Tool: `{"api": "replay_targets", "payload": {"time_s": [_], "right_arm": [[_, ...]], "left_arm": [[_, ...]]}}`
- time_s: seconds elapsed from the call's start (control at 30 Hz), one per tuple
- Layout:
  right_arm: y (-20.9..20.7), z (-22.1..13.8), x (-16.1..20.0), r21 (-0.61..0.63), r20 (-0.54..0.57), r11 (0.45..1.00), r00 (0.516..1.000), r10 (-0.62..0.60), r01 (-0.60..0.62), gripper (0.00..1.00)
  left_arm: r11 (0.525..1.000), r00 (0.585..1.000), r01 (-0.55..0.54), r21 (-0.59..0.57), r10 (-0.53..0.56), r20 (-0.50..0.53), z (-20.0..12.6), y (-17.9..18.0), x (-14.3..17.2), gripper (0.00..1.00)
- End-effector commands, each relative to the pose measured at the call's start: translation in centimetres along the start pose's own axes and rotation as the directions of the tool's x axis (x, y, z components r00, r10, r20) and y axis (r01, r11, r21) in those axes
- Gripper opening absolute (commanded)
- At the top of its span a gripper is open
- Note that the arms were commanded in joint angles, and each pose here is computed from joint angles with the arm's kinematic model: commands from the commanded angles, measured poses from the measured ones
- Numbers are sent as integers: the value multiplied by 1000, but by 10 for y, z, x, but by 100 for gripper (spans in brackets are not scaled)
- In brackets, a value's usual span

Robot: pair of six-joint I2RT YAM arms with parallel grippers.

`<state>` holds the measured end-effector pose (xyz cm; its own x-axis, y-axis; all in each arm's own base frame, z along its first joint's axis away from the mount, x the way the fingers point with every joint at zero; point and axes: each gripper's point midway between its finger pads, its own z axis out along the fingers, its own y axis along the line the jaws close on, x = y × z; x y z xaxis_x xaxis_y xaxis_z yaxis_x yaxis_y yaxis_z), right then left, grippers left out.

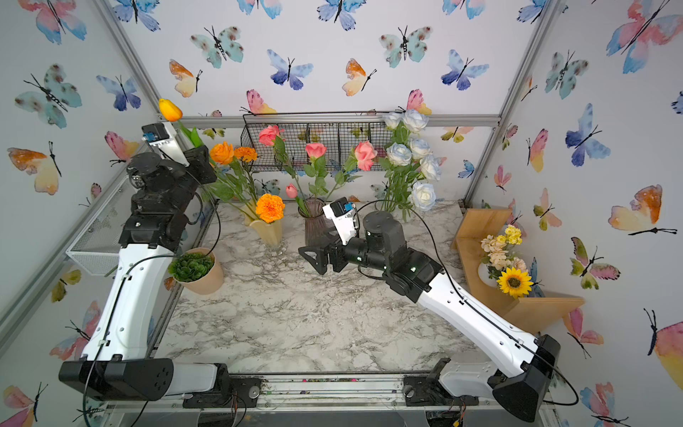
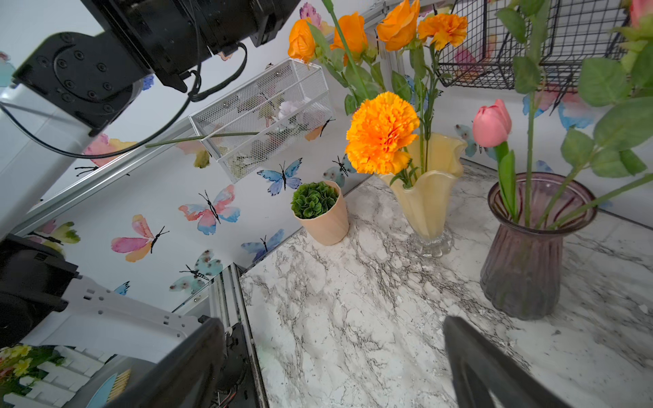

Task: Arrange the flowers in different vases according to their colors
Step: Insert the flower into the vase.

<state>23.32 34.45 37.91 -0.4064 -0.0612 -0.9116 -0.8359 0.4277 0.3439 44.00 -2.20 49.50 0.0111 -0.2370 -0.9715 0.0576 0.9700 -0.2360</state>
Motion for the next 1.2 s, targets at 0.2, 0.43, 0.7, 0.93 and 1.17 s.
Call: {"api": "replay_targets", "payload": {"time_s": [0.2, 0.43, 0.7, 0.93, 1.17], "right_arm": [[-12, -1, 3, 42, 25, 999, 1000, 18, -19, 99], [-16, 0, 4, 48, 23, 998, 999, 25, -26, 99], [-20, 3, 5, 48, 17, 998, 999, 30, -31, 99], [-25, 4, 5, 49, 14, 998, 999, 33, -34, 99], [-25, 3, 1, 44, 19, 998, 999, 34, -34, 99]], "left_arm": [[997, 1000, -12, 70, 12, -4, 36, -3, 35, 0], [994, 999, 4, 113, 2, -51, 54, -5, 68, 0], [988, 991, 1, 157, 20, -134, 72, -9, 108, 0], [986, 983, 5, 167, 25, -180, 77, -10, 130, 2], [982, 980, 14, 186, 23, -197, 73, -17, 134, 36]]}}
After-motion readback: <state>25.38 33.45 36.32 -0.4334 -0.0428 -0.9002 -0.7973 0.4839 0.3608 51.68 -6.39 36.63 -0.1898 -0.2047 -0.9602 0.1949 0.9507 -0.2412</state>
